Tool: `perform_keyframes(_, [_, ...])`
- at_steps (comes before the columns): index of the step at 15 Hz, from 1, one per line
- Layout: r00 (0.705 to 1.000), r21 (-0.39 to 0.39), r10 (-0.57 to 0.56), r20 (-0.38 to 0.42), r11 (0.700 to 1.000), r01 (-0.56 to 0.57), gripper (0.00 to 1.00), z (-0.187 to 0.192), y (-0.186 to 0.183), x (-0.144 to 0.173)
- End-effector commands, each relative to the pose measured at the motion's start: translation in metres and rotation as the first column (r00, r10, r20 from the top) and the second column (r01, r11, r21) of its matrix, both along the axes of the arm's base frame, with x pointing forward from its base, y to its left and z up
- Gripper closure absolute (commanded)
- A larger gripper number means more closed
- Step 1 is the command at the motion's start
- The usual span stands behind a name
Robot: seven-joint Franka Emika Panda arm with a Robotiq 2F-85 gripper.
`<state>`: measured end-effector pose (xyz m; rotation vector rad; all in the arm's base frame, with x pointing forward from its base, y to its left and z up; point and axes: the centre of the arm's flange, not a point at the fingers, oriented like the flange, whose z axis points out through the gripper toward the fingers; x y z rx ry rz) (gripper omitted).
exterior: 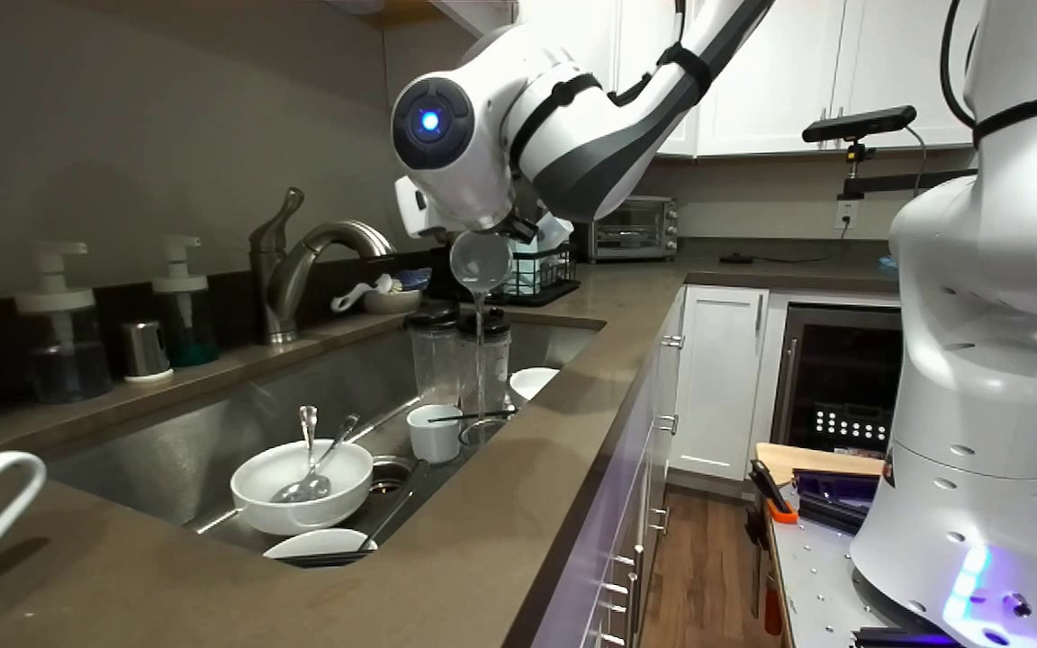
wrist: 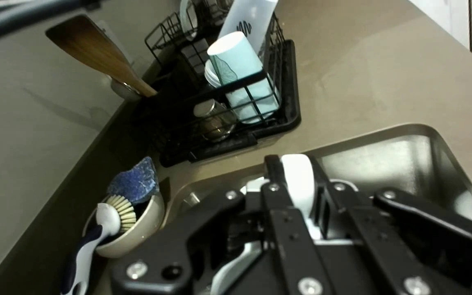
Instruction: Pick the mug to the right of the sink, empty its content into the sink, then put it on the left side of the sink counter
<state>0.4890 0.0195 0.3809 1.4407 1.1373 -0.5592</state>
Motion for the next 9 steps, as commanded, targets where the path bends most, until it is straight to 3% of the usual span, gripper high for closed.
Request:
perform_keyframes(1, [0.999,-0.119,0.015,0.040,0.993,-0.010,0.96,0.0068,0.0045,0.0141])
perform_keyframes(9, [0.997,-0.226,0.052,0.058,0.974,-0.038,0.96,0.0081,0.0100,0.0185])
